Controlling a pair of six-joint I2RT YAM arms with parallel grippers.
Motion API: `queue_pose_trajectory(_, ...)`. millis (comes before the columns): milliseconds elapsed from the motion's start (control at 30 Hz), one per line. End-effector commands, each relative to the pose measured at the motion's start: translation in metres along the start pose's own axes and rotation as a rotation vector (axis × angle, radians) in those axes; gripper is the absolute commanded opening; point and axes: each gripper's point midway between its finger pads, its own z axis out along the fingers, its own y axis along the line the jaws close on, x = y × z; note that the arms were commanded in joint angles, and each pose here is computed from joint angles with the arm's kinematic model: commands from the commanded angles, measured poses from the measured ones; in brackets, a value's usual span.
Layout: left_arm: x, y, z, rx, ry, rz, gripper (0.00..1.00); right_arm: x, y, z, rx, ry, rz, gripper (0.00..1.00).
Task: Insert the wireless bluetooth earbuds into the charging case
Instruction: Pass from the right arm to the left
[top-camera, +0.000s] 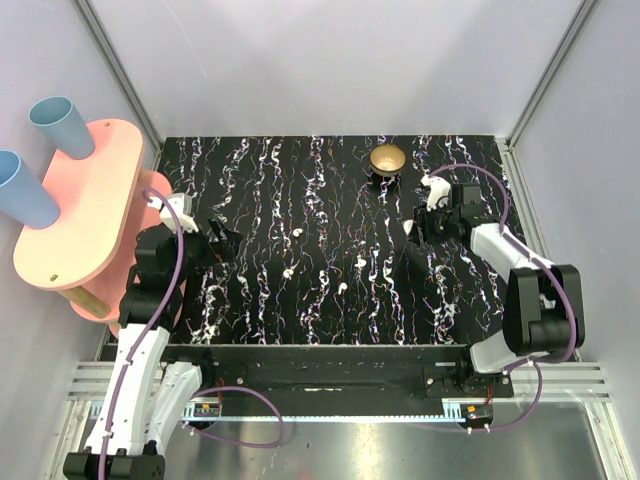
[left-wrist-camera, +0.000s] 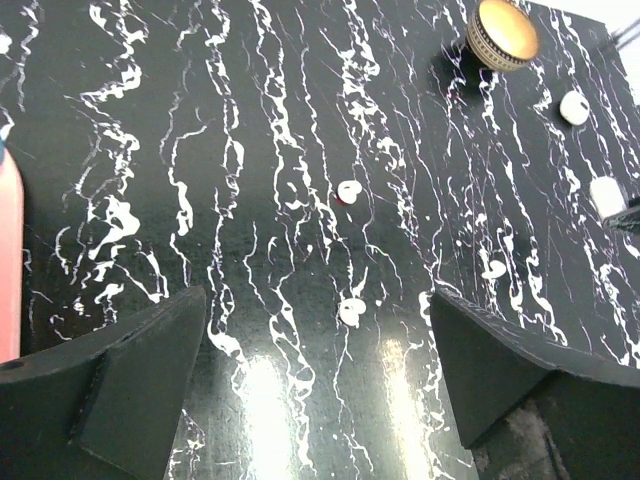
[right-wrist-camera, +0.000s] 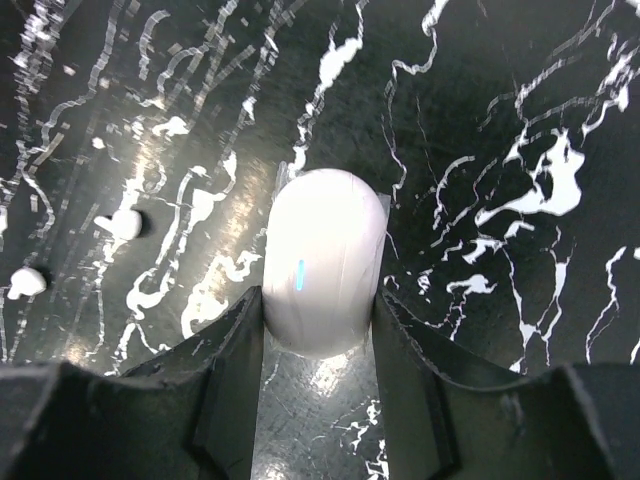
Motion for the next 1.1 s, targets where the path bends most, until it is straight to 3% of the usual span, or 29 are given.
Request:
queue_pose_trajectory(0,-0.002,-0.014,0.004,0.091,0.013,0.003,0.99,-0.039,0.020,-0.020,-0.053,-0.172,-0.096,0.01)
queue_pose_trajectory(233,0.007,-0.026,0.007,0.170,0.053,-0.003,0.99,-0.059,0.071,-0.046,-0.224,-0.313,-0.241,0.00)
queue_pose_trajectory(367,0.014,-0.036,0.012,0.236,0.093,-0.039,0.99,-0.059,0.122,-0.061,-0.415,-0.370,-0.409,0.00)
queue_pose_trajectory(567,0.015,-0.042,0.012,0.270,0.112,-0.058,0.99,-0.070,0.168,-0.073,-0.515,-0.476,-0.582,0.00)
queue_pose_trajectory(767,0.028,-0.055,0.014,0.358,0.139,-0.133,0.99,-0.065,0.200,-0.066,-0.579,-0.518,-0.690,0.00)
queue_pose_trajectory(1067,0.014,-0.080,0.006,0.451,0.119,-0.155,0.99,-0.051,0.256,-0.048,-0.568,-0.524,-1.024,0.00)
